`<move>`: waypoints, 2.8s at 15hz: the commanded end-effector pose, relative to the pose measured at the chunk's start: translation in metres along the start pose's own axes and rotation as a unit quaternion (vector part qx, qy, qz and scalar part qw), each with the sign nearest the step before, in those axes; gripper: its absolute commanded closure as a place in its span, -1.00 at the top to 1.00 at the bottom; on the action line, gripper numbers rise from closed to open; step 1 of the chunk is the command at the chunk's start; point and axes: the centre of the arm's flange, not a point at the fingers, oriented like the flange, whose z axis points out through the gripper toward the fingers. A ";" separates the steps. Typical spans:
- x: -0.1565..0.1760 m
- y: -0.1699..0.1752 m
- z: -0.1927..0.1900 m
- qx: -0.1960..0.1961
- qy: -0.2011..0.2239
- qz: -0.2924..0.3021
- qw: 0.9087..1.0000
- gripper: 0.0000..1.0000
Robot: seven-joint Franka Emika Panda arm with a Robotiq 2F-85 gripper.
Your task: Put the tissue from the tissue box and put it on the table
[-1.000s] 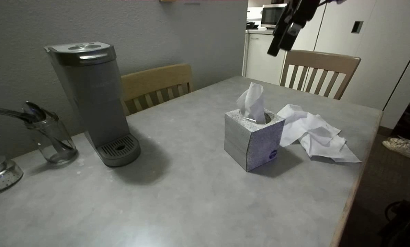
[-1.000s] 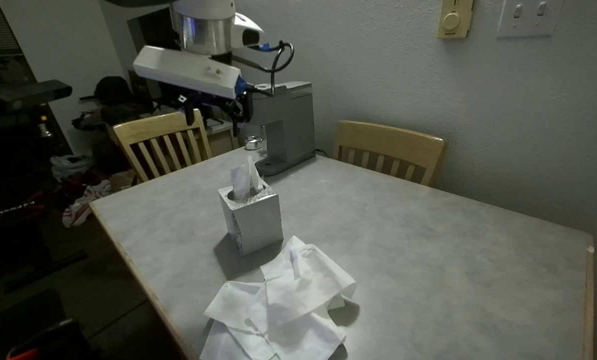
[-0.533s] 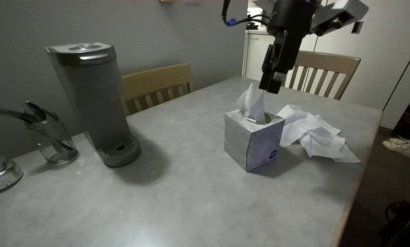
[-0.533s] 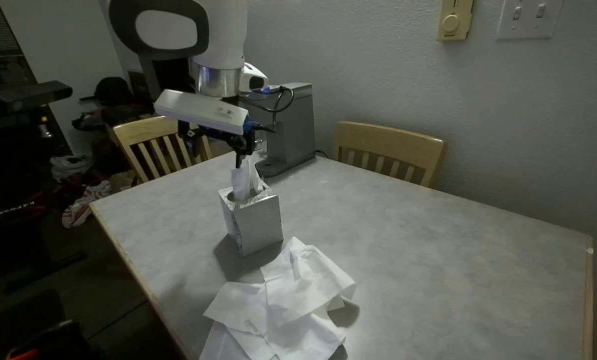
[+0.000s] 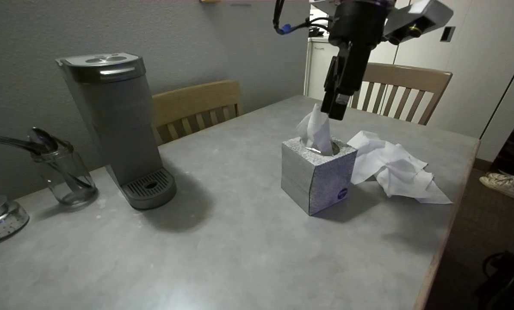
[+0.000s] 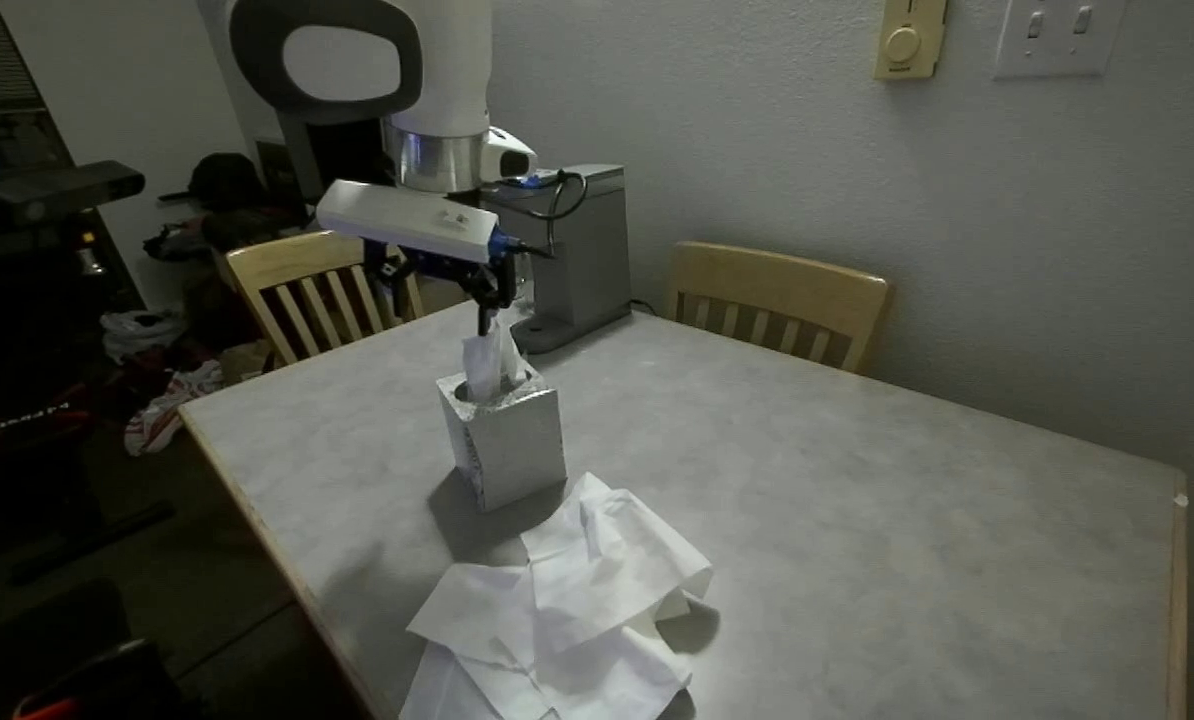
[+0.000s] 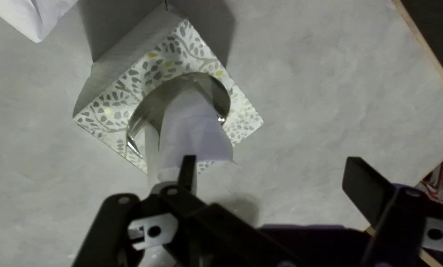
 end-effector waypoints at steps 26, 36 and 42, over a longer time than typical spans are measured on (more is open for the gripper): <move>0.009 0.051 0.048 -0.047 0.022 0.049 0.997 1.00; 0.022 0.041 0.005 -0.121 -0.015 0.014 0.992 0.36; 0.024 0.037 0.000 -0.117 -0.010 0.016 0.993 -0.42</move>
